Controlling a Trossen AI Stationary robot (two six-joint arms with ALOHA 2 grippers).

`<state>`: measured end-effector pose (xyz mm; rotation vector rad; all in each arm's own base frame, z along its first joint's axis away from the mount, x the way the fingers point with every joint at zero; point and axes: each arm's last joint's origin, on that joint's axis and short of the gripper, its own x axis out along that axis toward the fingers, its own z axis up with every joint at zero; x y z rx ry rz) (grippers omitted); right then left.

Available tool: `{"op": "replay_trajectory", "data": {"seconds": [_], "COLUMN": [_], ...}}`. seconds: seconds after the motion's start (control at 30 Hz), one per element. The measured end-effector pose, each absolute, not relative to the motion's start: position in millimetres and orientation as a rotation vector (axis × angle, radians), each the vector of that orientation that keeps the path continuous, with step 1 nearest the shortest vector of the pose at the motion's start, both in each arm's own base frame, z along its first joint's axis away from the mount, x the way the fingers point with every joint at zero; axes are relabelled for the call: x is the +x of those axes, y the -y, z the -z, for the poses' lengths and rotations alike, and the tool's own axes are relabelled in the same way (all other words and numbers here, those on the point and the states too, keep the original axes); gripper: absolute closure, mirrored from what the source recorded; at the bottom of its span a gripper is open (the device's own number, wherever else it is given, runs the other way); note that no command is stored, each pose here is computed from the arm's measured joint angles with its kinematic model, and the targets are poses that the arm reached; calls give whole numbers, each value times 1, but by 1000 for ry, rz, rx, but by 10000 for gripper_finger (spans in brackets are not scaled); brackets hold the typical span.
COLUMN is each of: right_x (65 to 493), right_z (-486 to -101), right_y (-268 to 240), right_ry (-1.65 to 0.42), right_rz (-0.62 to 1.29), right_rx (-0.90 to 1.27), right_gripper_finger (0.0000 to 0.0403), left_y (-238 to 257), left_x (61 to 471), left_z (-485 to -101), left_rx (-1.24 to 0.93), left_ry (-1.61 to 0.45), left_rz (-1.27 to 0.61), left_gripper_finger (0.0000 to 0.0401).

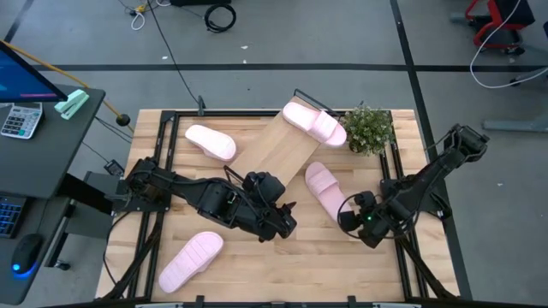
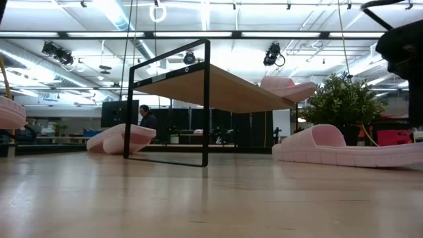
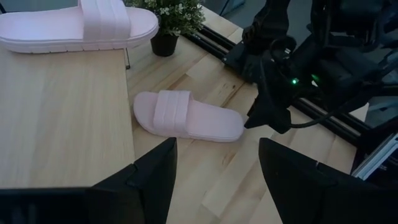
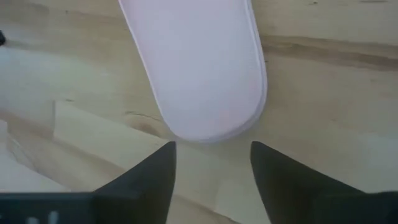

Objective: Pick and place slides into the shelf
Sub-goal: Put the top right pink slide on the shelf

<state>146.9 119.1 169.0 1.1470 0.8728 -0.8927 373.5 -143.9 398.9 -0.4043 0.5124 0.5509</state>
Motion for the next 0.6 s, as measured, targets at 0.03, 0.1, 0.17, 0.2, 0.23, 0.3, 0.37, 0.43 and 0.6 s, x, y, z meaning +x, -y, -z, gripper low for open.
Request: {"op": "replay_trajectory", "data": {"seconds": [0.03,0.1,0.17,0.2,0.23,0.3,0.37,0.43,0.6], "right_x": [146,143,139,139,140,144,147,150,149], "right_z": [-169,-165,-159,-156,-153,-150,-147,-145,-142], "right_y": [-120,-120,-118,-117,-117,-116,-114,-111,-108], "right_ry": [-868,-855,-835,-834,-827,-786,-721,-673,-669], "right_rz": [899,925,969,970,965,939,919,915,938], "right_rx": [1156,1188,1236,1254,1275,1331,1365,1389,1377], "right_gripper_finger": [169,145,122,112,103,90,83,81,85], "left_y": [144,146,147,148,148,149,150,150,151], "left_x": [373,373,373,372,372,372,371,371,371], "left_z": [-399,-399,-399,-399,-399,-399,-399,-399,-399], "left_rx": [-399,-395,-396,-396,-396,-396,-395,-394,-399], "left_ry": [-513,-514,-517,-518,-519,-519,-519,-519,-526], "left_rz": [-548,-543,-537,-533,-532,-529,-524,-524,-514], "left_gripper_finger": [170,170,170,170,170,170,170,170,170]}}
